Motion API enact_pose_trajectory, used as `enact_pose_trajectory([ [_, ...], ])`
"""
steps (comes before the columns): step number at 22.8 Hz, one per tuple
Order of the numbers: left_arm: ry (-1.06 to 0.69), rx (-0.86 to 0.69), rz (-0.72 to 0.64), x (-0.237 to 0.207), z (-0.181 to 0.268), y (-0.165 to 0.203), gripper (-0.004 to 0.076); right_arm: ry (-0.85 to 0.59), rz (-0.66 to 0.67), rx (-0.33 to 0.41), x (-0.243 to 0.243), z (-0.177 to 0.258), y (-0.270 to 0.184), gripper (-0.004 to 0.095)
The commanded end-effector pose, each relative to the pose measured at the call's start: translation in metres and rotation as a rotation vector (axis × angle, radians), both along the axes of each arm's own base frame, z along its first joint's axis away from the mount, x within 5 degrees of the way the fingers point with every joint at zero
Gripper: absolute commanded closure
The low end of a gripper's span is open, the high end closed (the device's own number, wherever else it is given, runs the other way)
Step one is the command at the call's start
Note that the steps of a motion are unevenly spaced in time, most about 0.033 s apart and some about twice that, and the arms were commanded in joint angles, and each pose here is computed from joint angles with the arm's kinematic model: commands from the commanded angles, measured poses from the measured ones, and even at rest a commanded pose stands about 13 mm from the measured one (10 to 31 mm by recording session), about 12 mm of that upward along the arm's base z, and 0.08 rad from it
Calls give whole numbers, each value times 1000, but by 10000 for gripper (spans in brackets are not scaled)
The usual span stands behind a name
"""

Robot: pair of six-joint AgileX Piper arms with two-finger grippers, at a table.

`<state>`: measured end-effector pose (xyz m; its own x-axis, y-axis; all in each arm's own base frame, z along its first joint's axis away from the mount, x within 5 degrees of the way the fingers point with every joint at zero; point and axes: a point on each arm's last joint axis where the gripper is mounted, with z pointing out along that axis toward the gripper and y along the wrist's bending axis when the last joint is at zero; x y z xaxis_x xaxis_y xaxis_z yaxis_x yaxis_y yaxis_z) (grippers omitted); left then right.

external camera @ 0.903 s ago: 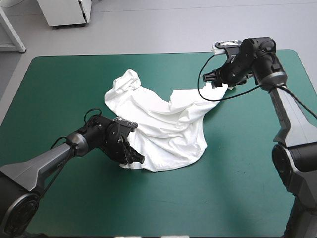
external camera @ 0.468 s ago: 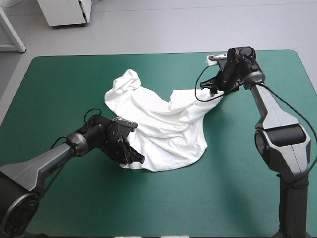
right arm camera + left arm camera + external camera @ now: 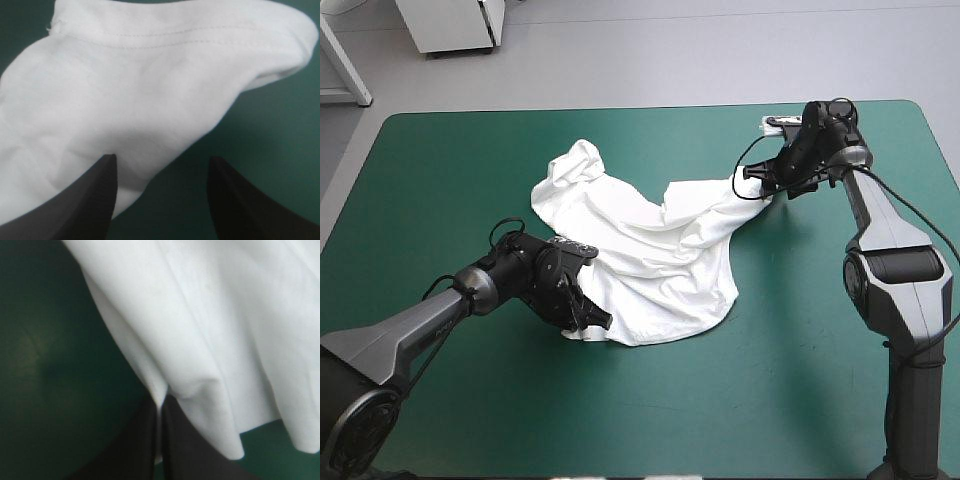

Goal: Fold the cloth

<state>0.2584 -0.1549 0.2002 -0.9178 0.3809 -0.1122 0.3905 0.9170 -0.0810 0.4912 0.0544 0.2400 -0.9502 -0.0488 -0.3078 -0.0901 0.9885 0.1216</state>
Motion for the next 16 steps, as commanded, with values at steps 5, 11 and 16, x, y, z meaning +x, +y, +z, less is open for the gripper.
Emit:
enact_pose_trajectory([
  [5, 0, -24, 14, 7, -8, -7, 746, -79, 0, 35, 2, 22, 1, 424],
  [11, -28, -45, 16, 13, 1, -11, 746, -51, 43, 29, 6, 6, 22, 710],
  [16, -24, -38, 13, 12, 1, -11, 746, -35, 52, -31, 6, 4, 25, 915],
])
